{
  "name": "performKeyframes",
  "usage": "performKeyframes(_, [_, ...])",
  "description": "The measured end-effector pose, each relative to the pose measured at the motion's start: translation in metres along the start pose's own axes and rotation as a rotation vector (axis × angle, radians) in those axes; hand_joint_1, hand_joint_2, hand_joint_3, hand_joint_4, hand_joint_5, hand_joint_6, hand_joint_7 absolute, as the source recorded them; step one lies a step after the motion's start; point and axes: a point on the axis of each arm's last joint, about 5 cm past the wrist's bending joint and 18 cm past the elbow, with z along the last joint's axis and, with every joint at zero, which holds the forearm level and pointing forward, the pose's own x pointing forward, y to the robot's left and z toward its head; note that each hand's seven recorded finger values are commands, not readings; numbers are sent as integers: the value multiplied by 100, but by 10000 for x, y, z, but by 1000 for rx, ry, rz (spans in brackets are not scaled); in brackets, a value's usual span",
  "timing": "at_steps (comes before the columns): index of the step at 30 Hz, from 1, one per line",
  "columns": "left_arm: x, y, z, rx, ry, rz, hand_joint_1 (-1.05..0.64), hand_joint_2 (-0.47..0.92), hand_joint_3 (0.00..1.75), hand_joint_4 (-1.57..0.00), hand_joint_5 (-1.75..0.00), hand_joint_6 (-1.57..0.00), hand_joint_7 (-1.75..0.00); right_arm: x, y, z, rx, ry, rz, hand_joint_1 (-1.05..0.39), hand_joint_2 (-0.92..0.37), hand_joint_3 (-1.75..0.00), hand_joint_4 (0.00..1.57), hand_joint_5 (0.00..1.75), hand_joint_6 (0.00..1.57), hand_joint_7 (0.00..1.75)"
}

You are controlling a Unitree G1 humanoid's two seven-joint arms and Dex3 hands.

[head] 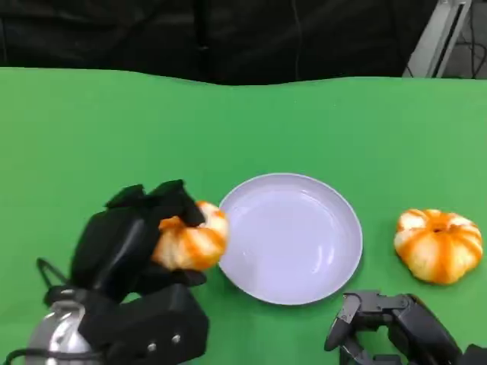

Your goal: Grasp the bread from the table and place it into the plate.

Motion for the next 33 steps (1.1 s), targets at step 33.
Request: performKeyframes(33, [359,-231,170,-40,-64,-81,-8,81,0,-66,-175,-49,-175,-5,25,11,2,-8,-13,-14,-63,-94,81,148,85,114])
